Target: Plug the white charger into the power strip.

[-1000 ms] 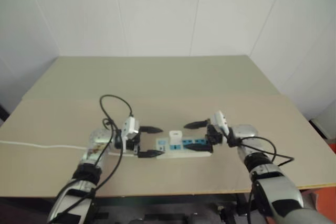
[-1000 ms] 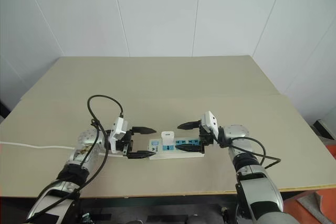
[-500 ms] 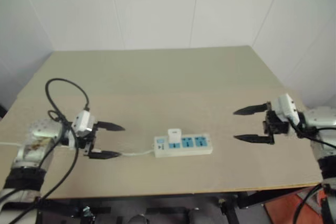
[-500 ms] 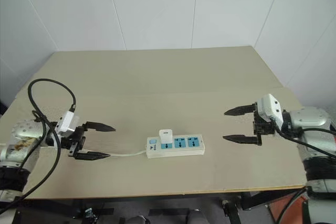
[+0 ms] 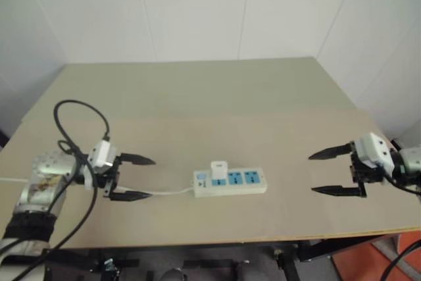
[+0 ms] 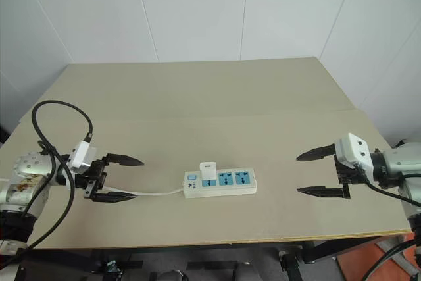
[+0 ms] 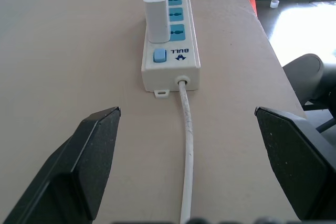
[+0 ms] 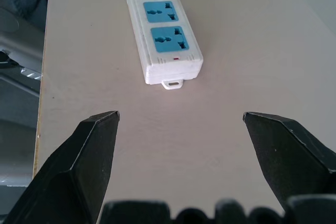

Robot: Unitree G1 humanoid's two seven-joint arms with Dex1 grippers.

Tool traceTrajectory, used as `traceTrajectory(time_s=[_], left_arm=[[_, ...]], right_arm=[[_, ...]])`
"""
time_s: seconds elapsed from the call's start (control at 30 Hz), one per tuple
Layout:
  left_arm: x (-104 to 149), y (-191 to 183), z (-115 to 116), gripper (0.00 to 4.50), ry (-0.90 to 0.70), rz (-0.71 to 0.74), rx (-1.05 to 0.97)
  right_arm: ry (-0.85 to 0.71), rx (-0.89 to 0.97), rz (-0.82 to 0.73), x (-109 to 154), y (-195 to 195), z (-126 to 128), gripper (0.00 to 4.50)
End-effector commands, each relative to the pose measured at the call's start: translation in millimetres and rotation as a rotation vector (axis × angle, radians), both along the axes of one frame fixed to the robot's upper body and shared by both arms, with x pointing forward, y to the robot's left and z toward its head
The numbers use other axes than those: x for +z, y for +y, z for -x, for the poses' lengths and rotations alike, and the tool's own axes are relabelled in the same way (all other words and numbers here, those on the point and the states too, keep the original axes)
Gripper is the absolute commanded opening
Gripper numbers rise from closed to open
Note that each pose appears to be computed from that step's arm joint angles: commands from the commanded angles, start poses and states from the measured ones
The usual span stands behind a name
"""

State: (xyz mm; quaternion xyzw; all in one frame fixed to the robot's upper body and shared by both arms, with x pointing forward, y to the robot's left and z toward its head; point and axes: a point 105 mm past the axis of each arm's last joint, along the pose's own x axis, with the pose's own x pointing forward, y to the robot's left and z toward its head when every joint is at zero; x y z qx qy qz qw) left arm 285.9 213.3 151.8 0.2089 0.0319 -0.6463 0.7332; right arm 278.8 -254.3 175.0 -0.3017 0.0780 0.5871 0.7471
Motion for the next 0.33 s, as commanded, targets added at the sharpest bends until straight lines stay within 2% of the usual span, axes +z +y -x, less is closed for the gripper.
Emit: traceTrajectory(time_s=[0.03, 0.33], left_arm=[[10.0, 0.2, -4.2, 4.46, -0.039, 0.004, -0.003], [9.9, -3.6, -11.3, 4.46, -0.032, 0.006, -0.006]], right_arm=[[-0.047, 0.022, 0.033, 15.8, -5.4, 6.8, 4.5], [-0.054, -0.01, 0.051, 11.3, -10.3, 7.3, 4.5]])
